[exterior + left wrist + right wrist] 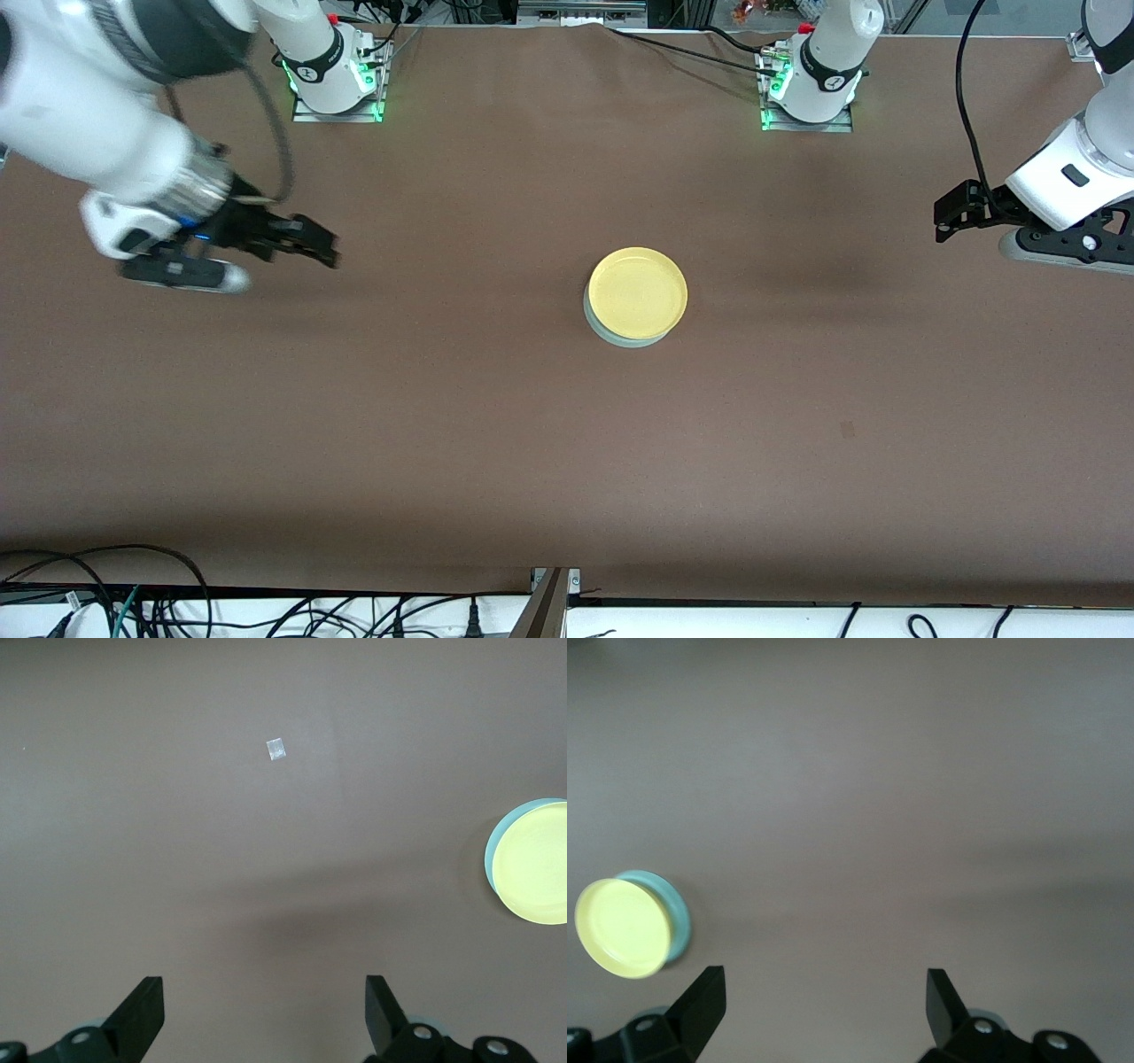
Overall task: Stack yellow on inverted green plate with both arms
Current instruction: 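Open the right gripper and withdraw it from the stacked plates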
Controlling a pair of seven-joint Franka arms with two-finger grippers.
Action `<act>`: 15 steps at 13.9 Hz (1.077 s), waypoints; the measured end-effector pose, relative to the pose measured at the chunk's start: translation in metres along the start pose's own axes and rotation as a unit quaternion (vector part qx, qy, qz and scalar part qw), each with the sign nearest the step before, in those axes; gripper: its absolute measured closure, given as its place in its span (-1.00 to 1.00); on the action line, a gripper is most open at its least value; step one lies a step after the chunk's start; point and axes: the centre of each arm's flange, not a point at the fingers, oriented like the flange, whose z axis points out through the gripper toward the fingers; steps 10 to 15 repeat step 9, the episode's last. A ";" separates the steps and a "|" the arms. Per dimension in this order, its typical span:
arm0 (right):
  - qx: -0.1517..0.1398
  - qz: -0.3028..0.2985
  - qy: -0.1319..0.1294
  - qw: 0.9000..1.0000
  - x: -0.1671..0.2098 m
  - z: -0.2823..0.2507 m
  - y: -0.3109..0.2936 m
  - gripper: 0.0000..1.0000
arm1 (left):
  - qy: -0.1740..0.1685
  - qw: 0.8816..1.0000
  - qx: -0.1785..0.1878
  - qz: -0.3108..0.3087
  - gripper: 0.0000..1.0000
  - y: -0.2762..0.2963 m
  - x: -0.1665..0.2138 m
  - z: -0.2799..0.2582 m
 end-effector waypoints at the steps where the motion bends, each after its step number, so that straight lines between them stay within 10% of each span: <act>1: -0.010 -0.005 -0.005 1.000 -0.003 -0.009 0.017 -1.00 | 0.001 1.000 0.000 0.000 -1.00 0.000 0.000 0.000; 7: -0.068 -0.055 0.013 0.996 -0.024 -0.040 0.029 -1.00 | 0.003 1.000 0.000 0.000 -1.00 0.000 0.001 -0.001; 15: -0.072 -0.058 0.018 0.996 -0.025 -0.044 0.031 -1.00 | 0.002 1.000 0.000 0.000 -1.00 0.000 0.001 -0.001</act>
